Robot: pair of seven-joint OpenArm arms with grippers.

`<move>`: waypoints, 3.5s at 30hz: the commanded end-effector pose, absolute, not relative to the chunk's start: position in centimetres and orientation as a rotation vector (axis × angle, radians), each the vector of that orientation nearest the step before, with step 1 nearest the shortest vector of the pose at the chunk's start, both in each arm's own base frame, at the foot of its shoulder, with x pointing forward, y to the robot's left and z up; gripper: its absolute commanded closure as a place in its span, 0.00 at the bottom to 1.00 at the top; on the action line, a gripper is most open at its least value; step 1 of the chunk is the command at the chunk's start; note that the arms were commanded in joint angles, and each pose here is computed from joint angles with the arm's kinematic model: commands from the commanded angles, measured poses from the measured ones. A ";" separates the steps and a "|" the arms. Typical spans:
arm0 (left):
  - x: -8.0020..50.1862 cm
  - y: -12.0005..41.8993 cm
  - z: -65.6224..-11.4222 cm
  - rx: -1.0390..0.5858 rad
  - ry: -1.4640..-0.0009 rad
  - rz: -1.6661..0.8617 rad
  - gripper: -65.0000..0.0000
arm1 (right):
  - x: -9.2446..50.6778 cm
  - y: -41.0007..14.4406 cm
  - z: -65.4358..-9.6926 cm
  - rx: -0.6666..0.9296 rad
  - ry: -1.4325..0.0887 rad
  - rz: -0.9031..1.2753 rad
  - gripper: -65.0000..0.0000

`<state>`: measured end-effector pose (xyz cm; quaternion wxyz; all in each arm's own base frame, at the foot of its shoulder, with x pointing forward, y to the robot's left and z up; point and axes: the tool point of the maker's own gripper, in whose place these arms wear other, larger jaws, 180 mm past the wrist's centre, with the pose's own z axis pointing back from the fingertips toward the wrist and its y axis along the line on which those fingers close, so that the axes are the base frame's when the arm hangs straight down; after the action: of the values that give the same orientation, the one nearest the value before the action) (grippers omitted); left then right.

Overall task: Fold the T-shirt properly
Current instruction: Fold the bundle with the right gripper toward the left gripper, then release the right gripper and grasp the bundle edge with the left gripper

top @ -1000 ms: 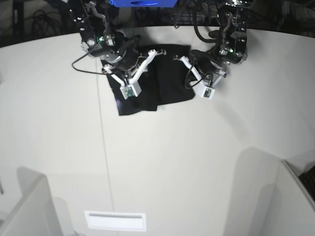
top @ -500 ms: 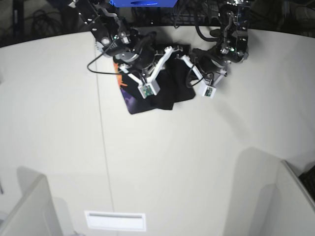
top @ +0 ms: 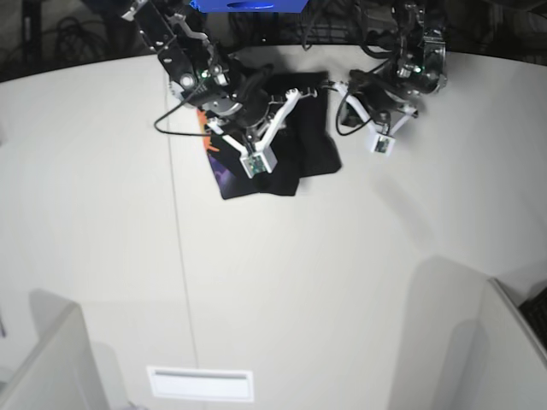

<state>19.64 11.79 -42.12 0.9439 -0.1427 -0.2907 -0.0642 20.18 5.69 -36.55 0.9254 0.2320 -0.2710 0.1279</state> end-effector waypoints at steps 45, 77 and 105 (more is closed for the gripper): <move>14.4 35.8 -36.3 0.223 -0.667 0.226 1.00 | 17.2 13.9 -32.6 0.587 -0.534 0.580 0.41; 16.8 11.5 -35.5 -0.635 -0.811 -0.123 0.02 | 25.4 -8.8 -35.6 0.199 -0.727 0.000 1.00; 21.2 7.8 -44.4 -0.689 -0.391 -0.150 1.00 | 26.3 -19.1 -34.1 0.031 -0.801 -0.128 1.00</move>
<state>21.72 6.61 -43.46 0.9037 -0.3677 -0.2084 -0.0688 25.40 -18.82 -35.37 0.9284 0.0191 -0.3652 -0.0662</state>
